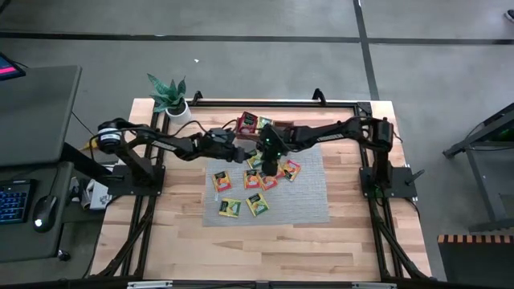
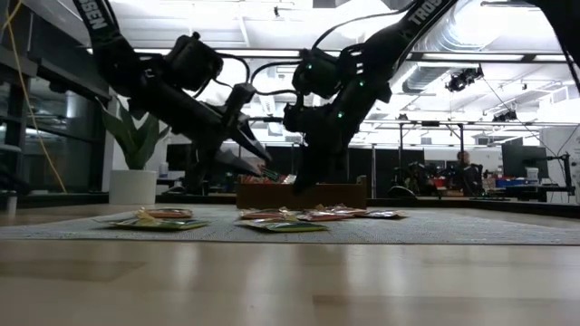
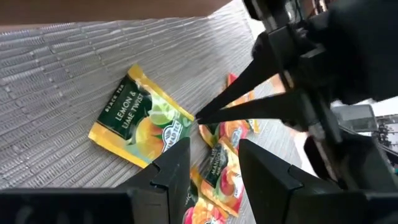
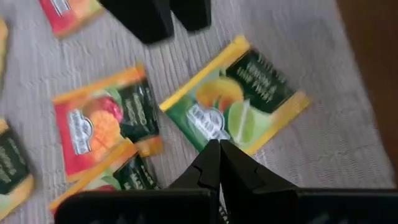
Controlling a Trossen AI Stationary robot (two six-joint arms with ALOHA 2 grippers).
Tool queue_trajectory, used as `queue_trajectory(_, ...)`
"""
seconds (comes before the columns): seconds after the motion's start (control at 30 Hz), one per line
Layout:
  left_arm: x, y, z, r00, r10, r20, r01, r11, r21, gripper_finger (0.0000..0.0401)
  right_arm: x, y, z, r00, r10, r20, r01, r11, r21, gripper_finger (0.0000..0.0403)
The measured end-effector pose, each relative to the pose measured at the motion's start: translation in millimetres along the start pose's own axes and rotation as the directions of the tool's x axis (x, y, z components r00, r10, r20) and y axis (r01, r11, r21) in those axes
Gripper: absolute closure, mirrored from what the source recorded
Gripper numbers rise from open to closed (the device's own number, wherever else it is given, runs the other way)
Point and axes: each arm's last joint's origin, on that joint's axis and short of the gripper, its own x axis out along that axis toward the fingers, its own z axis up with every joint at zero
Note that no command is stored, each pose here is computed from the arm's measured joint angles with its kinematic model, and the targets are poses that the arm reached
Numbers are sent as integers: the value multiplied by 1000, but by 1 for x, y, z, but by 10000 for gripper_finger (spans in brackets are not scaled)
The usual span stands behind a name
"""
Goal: Pick & Place Tea
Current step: Put the yellow tea bag into the middle section of the wooden organizer
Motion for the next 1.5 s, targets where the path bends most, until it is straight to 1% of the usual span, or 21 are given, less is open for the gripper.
queue_trajectory(0.23,0,2,-1,1000,20,-12,-20,1000,4,265,18,-3,-9,999,7,-40,-6,999,45,403)
queue_trajectory(0.37,0,2,-2,999,23,-32,-23,1000,1,265,23,-4,-11,999,21,-50,-17,998,62,403)
queue_trajectory(0.53,0,6,-4,997,52,-56,-53,999,-13,265,23,-4,-11,998,20,-56,-16,998,63,403)
queue_trajectory(0.73,0,5,-4,997,50,-51,-54,995,-79,265,24,-4,-12,998,22,-57,-18,997,70,403)
queue_trajectory(0.83,3,7,-4,995,93,-47,-97,989,-115,265,24,-4,-12,998,23,-58,-19,997,71,403)
queue_trajectory(1.0,4,10,-2,977,213,-8,-211,963,-169,265,24,-4,-12,998,33,-56,-28,996,79,403)
queue_trajectory(1.07,4,11,-2,967,254,-12,-252,952,-176,265,24,-4,-12,998,35,-56,-30,996,85,403)
queue_trajectory(1.2,6,4,4,961,276,-11,-274,946,-173,265,24,-4,-12,998,40,-56,-35,996,88,403)
queue_trajectory(1.3,15,5,5,954,301,-11,-298,939,-173,265,24,-3,-12,998,42,-56,-37,995,88,403)
queue_trajectory(1.37,20,7,5,945,324,-38,-326,929,-173,265,25,-3,-12,997,46,-56,-41,995,92,403)
queue_trajectory(1.5,35,10,4,939,337,-74,-345,923,-172,265,25,-3,-12,997,50,-55,-44,994,96,403)
